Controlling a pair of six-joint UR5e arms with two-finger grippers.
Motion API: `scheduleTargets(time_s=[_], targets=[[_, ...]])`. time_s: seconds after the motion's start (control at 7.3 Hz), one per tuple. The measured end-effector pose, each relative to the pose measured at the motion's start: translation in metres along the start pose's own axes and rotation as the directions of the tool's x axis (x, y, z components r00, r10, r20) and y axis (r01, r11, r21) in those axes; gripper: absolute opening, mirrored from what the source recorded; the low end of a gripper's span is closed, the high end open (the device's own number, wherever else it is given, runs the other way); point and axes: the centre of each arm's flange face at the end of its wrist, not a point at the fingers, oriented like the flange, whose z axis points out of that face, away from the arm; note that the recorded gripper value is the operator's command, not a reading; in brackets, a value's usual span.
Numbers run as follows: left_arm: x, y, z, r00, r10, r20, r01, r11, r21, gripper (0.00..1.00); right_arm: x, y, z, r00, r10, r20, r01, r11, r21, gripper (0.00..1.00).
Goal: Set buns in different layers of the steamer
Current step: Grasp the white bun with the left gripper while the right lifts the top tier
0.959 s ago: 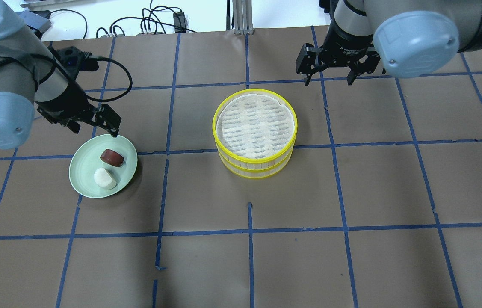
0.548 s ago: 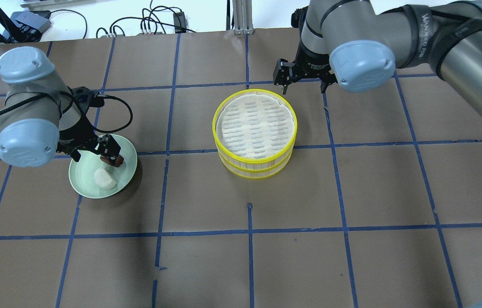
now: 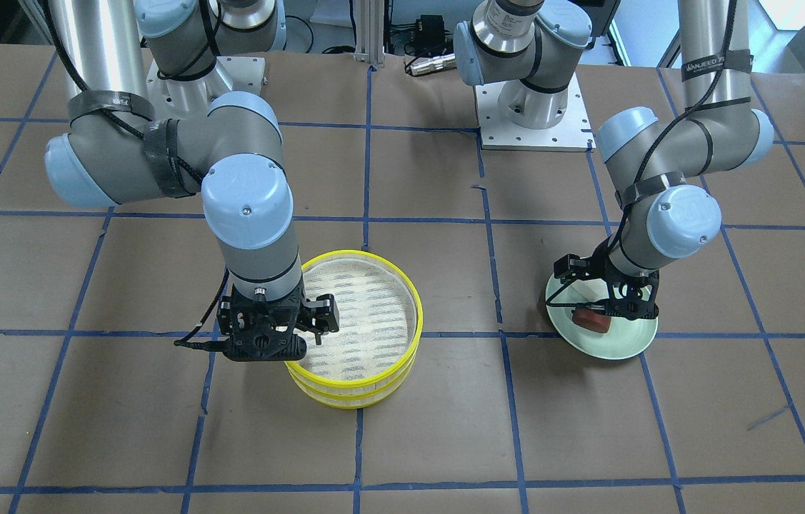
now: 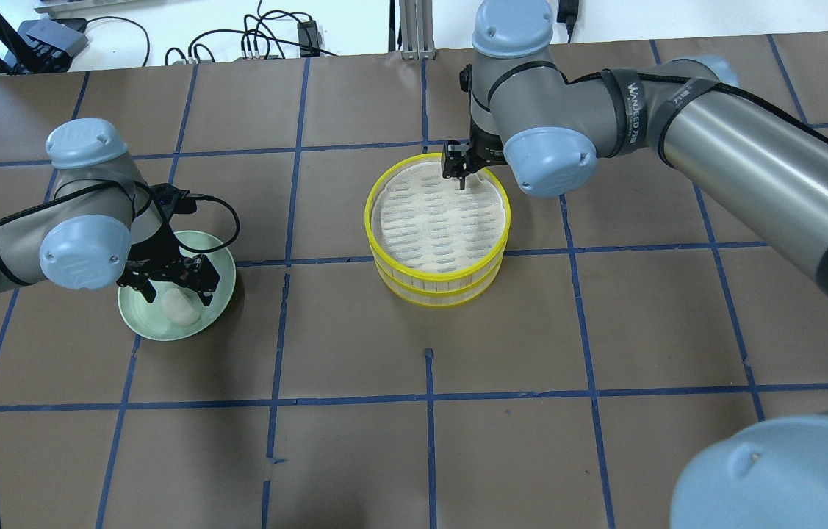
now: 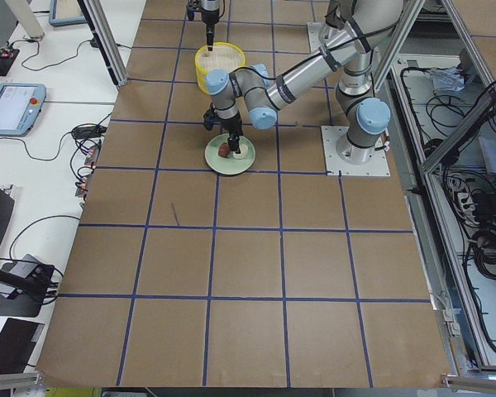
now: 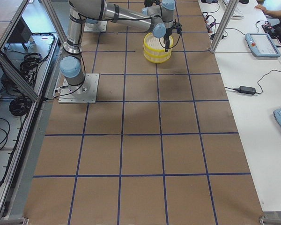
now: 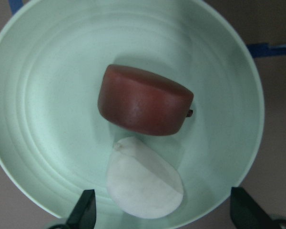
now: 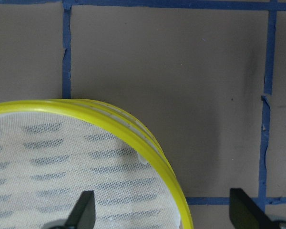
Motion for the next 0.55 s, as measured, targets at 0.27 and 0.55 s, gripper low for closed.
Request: scheduleTargets(time_s=[0.27, 0.55], targets=[[-0.010, 0.005, 0.019, 1.000, -0.021, -0.020, 0.021, 0.999, -0.035, 0.16, 0.001, 0.007, 0.009, 1.000, -0.007, -0.011, 0.006, 0.999, -0.048, 0.24], [-0.012, 0.005, 0.014, 0.999, -0.031, -0.021, 0.031, 0.999, -0.023, 0.04, 0.002, 0.013, 0.015, 1.000, -0.009, -0.023, 0.007, 0.995, -0.101, 0.07]])
